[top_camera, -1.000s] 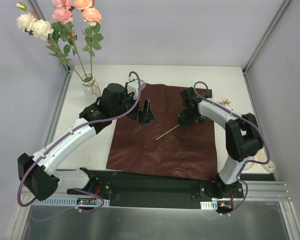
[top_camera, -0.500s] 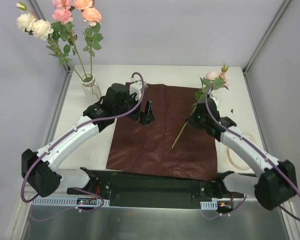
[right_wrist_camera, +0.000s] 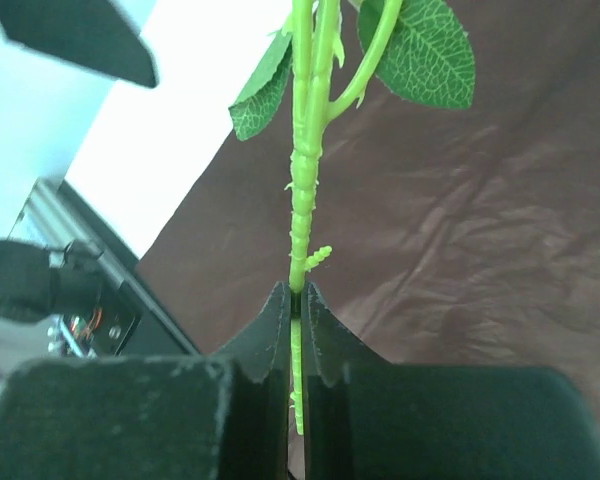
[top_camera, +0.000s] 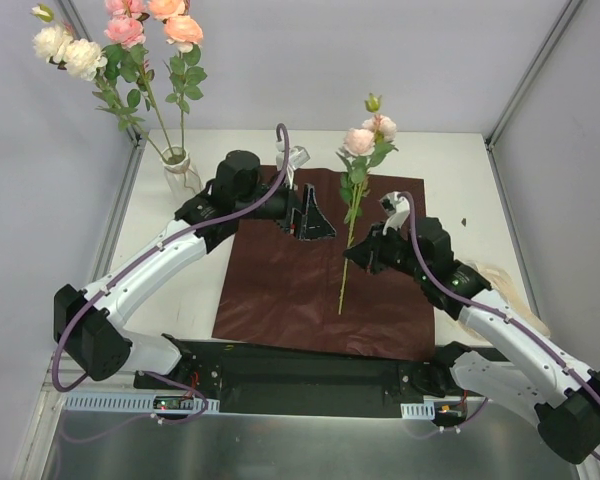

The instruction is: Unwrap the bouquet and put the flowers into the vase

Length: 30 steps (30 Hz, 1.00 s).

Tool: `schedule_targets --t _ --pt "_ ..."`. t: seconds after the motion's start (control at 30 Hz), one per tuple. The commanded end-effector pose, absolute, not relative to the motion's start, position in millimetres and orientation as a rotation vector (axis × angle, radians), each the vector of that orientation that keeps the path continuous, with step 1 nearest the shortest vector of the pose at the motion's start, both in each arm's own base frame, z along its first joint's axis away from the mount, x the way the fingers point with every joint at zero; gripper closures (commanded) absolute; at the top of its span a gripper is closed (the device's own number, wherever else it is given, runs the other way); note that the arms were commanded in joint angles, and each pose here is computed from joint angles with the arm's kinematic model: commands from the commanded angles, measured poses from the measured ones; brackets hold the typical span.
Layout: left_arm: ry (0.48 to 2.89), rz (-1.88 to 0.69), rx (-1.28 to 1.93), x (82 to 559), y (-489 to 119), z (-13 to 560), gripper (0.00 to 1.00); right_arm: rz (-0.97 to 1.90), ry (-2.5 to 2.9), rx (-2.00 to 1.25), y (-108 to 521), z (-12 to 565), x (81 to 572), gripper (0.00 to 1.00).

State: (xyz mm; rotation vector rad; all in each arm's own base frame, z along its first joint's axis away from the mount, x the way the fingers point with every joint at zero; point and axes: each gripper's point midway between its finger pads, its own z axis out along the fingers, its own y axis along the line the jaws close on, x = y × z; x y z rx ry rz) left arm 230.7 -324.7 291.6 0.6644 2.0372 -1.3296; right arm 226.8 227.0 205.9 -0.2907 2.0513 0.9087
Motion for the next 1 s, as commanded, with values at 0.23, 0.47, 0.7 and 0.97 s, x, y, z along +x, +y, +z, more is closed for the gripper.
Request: schedule_targets --t 0.23,0.47,0.7,0.97 --pt "1.886 -1.499 0.762 210.7 -348.4 317.6 0.32 1.075 1.827 -0.577 275.3 260.3 204.0 0.99" --pt "1.932 -1.500 0.731 213.6 -352.7 308.2 0.50 1.088 1.789 -0.584 278.9 274.6 201.6 0.99" --pt "1.933 -1.495 0.714 216.6 -354.3 310.8 0.63 1.093 1.765 -0.587 280.0 283.7 199.9 0.99" --pt "1.923 -1.479 0.710 218.9 -353.8 313.4 0.94 1.093 1.766 -0.607 279.3 281.8 194.8 0.99"
